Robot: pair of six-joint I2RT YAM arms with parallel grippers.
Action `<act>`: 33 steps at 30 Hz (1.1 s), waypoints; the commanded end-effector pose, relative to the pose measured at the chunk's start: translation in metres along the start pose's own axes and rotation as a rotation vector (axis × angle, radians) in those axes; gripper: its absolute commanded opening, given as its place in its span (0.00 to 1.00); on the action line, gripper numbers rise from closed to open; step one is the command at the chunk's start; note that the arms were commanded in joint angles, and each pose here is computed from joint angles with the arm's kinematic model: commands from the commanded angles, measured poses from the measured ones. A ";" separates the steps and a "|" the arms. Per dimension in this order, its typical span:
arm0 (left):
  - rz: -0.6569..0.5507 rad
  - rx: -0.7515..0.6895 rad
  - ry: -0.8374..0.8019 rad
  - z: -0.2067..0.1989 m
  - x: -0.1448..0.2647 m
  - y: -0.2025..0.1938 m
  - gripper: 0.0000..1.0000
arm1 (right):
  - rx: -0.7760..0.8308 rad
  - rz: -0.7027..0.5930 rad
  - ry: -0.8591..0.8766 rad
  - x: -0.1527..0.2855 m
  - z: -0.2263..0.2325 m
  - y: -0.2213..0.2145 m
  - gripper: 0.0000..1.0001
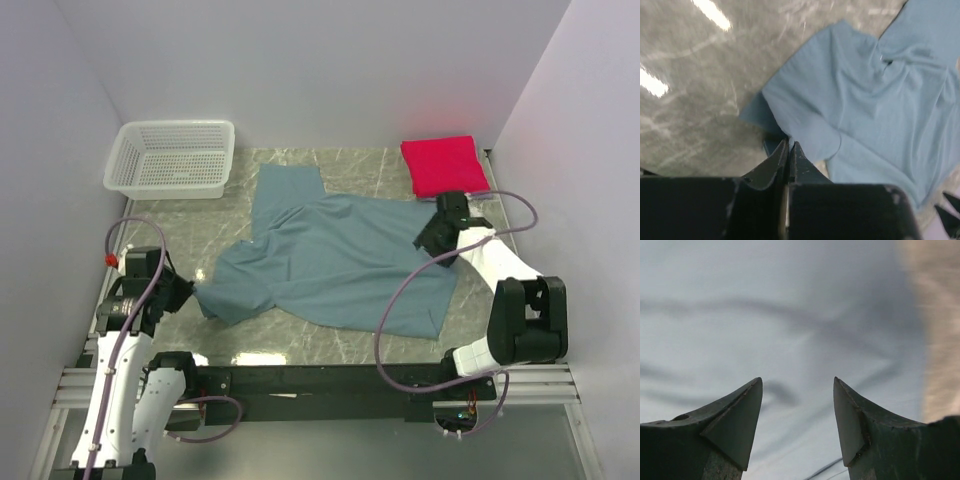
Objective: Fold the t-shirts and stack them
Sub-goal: Flatten the tshirt out
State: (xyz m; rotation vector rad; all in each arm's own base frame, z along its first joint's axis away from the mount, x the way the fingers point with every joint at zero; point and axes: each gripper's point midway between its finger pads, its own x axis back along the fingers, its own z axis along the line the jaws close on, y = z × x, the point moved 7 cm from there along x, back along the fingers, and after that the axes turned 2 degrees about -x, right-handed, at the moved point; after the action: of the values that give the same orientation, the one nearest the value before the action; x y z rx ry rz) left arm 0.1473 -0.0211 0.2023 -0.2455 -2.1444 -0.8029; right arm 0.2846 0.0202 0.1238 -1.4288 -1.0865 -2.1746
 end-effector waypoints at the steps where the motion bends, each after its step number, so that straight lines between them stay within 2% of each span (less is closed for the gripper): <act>1: 0.096 0.026 -0.037 0.003 0.006 -0.017 0.07 | 0.112 -0.086 0.092 0.027 0.035 -0.001 0.66; 5: 0.083 0.052 -0.037 0.010 0.022 -0.020 0.27 | 0.238 -0.052 0.191 0.037 0.068 -0.026 0.66; 7: 0.051 0.071 -0.073 0.008 0.042 -0.017 0.30 | 0.303 -0.027 0.216 0.039 0.078 -0.042 0.65; 8: 0.022 0.077 -0.032 0.016 0.049 -0.016 0.36 | 0.320 -0.017 0.223 0.039 0.080 -0.047 0.65; 10: -0.047 0.102 -0.054 0.018 0.071 -0.010 0.43 | 0.364 0.008 0.249 0.038 0.083 -0.061 0.65; 14: -0.148 0.106 -0.106 0.020 0.097 -0.002 0.70 | 0.449 0.061 0.313 0.037 0.089 -0.079 0.65; 16: -0.180 0.067 -0.148 0.012 0.095 0.005 0.74 | 0.494 0.093 0.349 0.039 0.091 -0.088 0.64; 18: -0.165 0.029 -0.159 0.000 0.085 0.012 0.72 | 0.566 0.125 0.401 0.043 0.097 -0.104 0.63; 20: -0.144 -0.014 -0.247 -0.024 0.071 0.021 0.65 | 0.624 0.151 0.431 0.047 0.100 -0.120 0.63; 21: -0.094 -0.031 -0.247 -0.037 0.054 0.025 0.64 | 0.643 0.156 0.444 0.048 0.101 -0.124 0.63; 23: -0.051 -0.047 -0.386 -0.072 0.044 0.035 0.62 | 0.672 0.180 0.480 0.052 0.101 -0.134 0.62; 24: -0.008 -0.050 -0.383 -0.088 0.030 0.042 0.61 | 0.692 0.188 0.499 0.053 0.101 -0.138 0.61; 26: -0.032 -0.090 -0.403 -0.116 0.018 0.051 0.52 | 0.719 0.213 0.520 0.054 0.097 -0.145 0.60; 29: -0.051 -0.217 -0.323 -0.160 -0.016 0.058 0.45 | 0.753 0.235 0.545 0.053 0.091 -0.153 0.57; 33: -0.015 -0.365 -0.199 -0.215 -0.085 0.057 0.40 | 0.788 0.261 0.542 0.052 0.085 -0.161 0.56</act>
State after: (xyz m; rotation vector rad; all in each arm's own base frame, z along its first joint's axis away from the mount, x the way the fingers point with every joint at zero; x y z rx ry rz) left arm 0.3153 -0.0902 0.2565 -0.5662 -2.1772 -1.0338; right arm 0.2175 0.1905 0.1131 -0.6394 -1.2302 -1.5363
